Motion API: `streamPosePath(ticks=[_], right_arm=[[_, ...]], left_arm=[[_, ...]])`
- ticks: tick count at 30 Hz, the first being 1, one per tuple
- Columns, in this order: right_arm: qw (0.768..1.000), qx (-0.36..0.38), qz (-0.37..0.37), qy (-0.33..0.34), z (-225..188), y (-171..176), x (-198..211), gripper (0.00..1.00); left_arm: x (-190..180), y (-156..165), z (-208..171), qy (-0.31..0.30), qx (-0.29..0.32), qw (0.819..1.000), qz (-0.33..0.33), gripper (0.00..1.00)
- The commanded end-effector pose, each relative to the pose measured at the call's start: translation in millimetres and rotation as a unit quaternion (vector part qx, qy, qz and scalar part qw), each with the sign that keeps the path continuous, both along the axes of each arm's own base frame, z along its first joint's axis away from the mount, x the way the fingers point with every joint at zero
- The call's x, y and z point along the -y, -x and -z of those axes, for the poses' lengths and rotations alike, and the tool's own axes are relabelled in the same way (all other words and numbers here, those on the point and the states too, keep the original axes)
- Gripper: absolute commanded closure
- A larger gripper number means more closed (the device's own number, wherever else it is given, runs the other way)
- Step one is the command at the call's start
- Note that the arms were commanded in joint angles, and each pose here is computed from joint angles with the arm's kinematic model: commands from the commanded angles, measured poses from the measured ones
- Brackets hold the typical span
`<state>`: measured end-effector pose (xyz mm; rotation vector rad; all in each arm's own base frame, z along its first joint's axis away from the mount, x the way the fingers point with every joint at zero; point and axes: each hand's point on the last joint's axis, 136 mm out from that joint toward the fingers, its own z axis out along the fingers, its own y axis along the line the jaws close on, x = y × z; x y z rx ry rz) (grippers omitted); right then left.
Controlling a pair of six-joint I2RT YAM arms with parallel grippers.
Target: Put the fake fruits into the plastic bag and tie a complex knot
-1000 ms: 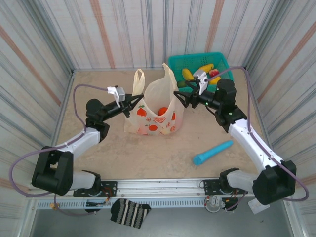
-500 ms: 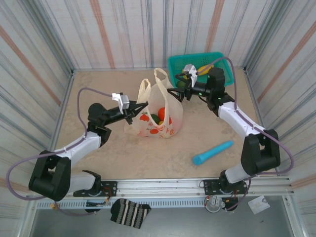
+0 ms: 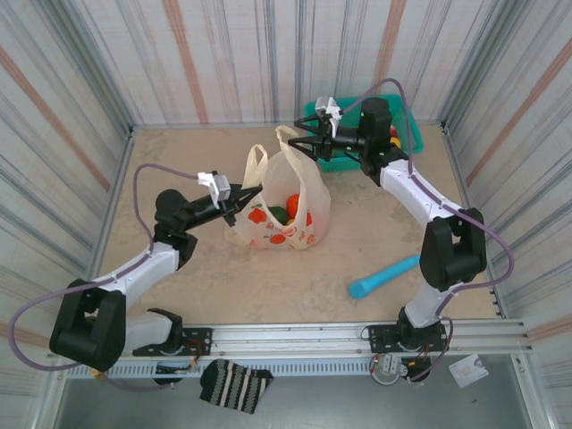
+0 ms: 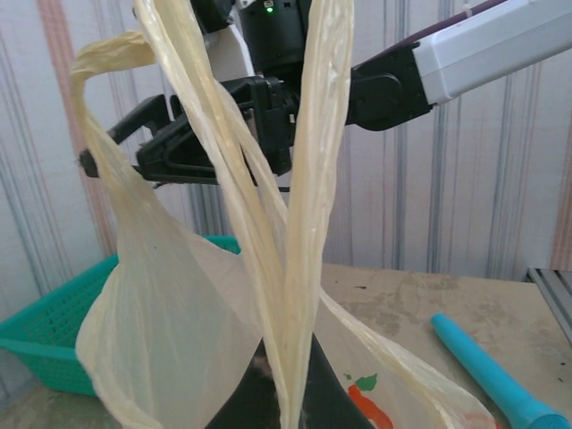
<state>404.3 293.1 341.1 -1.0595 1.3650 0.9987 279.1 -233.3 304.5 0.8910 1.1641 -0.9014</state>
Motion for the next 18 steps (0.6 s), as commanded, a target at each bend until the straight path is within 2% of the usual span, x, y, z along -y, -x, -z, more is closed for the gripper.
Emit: streamPosePath(ticks=[1, 2, 6, 10, 18], right_arm=[[0.999, -0.035, -0.036, 0.015, 18.9, 10.0, -9.5, 0.45], [0.999, -0.036, -0.036, 0.019, 21.3, 11.0, -10.0, 0.49], [0.999, -0.033, -0.015, 0.021, 19.9, 12.3, -2.2, 0.78], [1.0, -0.006, -0.013, 0.019, 10.0, 33.5, 5.9, 1.0], [0.999, -0.006, 0.028, 0.03, 32.2, 58.7, 26.0, 1.0]], left_arm=[[-4.2, -3.6, -7.5, 0.016, 0.011, 1.0, -0.009, 1.0], [-3.6, -3.7, -8.0, 0.017, 0.01, 1.0, -0.007, 1.0], [-5.4, -7.0, -7.6, 0.023, 0.007, 1.0, -0.017, 1.0], [-16.4, -18.5, -7.8, 0.039, 0.001, 0.997, -0.063, 1.0], [-52.7, -50.9, -1.9, 0.079, -0.038, 0.982, -0.166, 1.0]])
